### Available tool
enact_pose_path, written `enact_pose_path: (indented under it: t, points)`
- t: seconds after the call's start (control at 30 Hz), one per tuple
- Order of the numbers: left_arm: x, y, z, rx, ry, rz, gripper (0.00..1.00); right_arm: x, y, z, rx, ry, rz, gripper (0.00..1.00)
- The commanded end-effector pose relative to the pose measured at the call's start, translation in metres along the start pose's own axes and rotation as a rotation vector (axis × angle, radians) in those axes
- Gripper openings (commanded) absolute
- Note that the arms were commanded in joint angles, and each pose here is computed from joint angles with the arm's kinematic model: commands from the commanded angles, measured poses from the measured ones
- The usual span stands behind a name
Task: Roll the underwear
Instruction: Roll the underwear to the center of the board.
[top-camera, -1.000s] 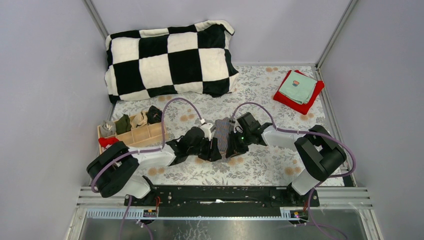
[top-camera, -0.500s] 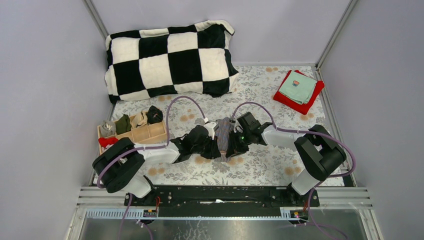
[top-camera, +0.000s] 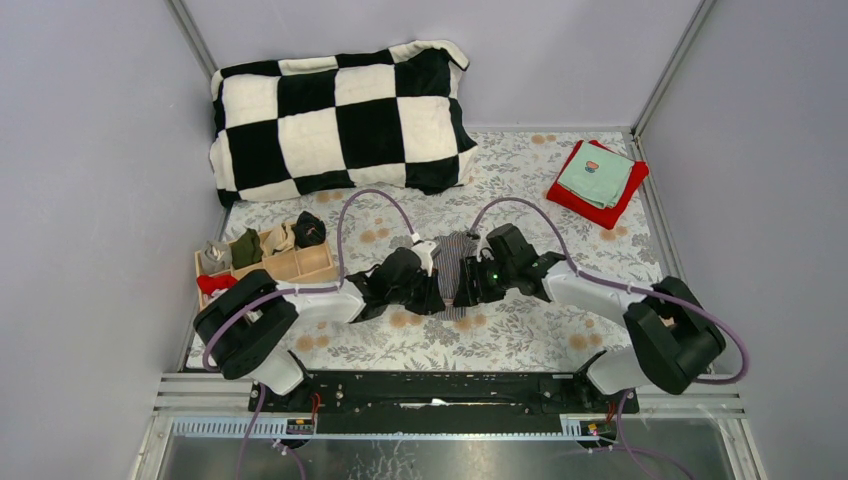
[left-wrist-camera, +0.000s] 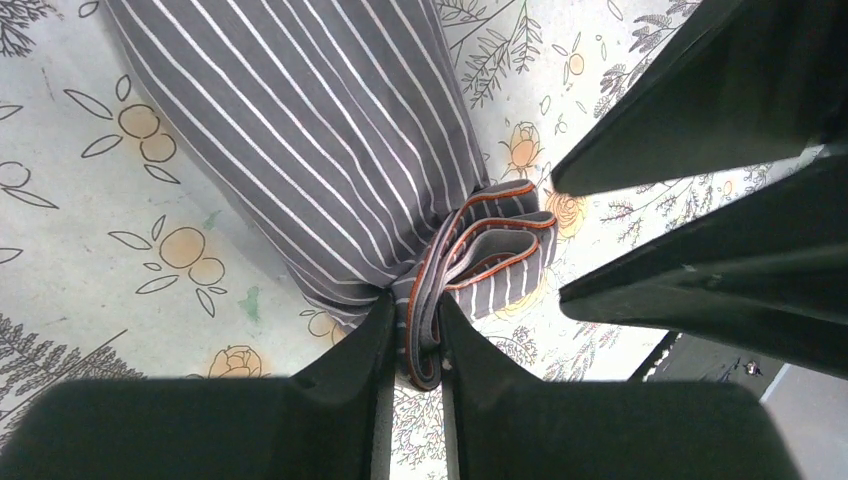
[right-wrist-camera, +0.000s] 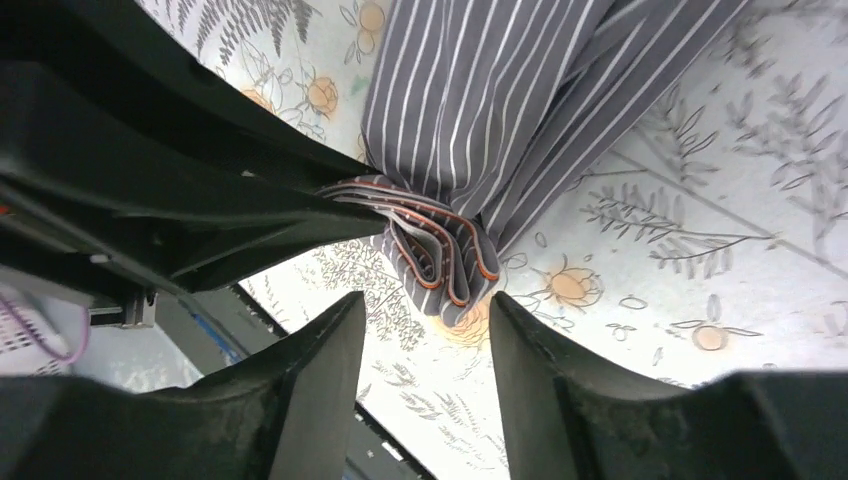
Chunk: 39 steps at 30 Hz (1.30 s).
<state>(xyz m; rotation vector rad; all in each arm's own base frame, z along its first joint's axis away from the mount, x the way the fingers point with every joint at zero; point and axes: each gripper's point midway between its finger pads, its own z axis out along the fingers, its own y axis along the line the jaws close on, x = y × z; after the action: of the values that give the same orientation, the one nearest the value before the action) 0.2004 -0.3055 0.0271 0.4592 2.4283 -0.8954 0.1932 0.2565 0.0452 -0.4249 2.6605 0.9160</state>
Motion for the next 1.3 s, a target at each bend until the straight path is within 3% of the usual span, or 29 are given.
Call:
enact_pose_path:
  t: [0.0, 0.13, 0.33, 0.63, 0.9, 1.13, 1.27]
  points:
    - [0.013, 0.018, 0.005, -0.076, 0.046, 0.0, 0.18, -0.028, -0.002, -0.014, 0.029, -0.159, -0.133, 0.59]
    - [0.014, 0.017, 0.007, -0.076, 0.059, -0.002, 0.18, -0.047, 0.001, -0.027, 0.023, -0.3, -0.314, 0.62]
    - [0.019, 0.019, 0.009, -0.085, 0.097, -0.014, 0.17, -0.069, 0.014, -0.054, -0.007, -0.591, -0.76, 0.59]
    - [0.029, 0.024, 0.007, -0.115, 0.153, -0.028, 0.14, -0.032, 0.042, -0.051, -0.04, -0.463, -1.58, 0.61]
    - [0.04, 0.03, 0.001, -0.13, 0.206, -0.037, 0.14, -0.01, 0.049, -0.03, -0.049, -0.369, -1.87, 0.6]
    - [0.046, 0.04, -0.007, -0.168, 0.266, -0.052, 0.13, -0.007, 0.044, -0.019, -0.036, -0.252, -1.991, 0.58]
    - [0.045, 0.042, -0.017, -0.175, 0.298, -0.079, 0.12, -0.014, 0.047, -0.02, -0.006, -0.278, -2.011, 0.57]
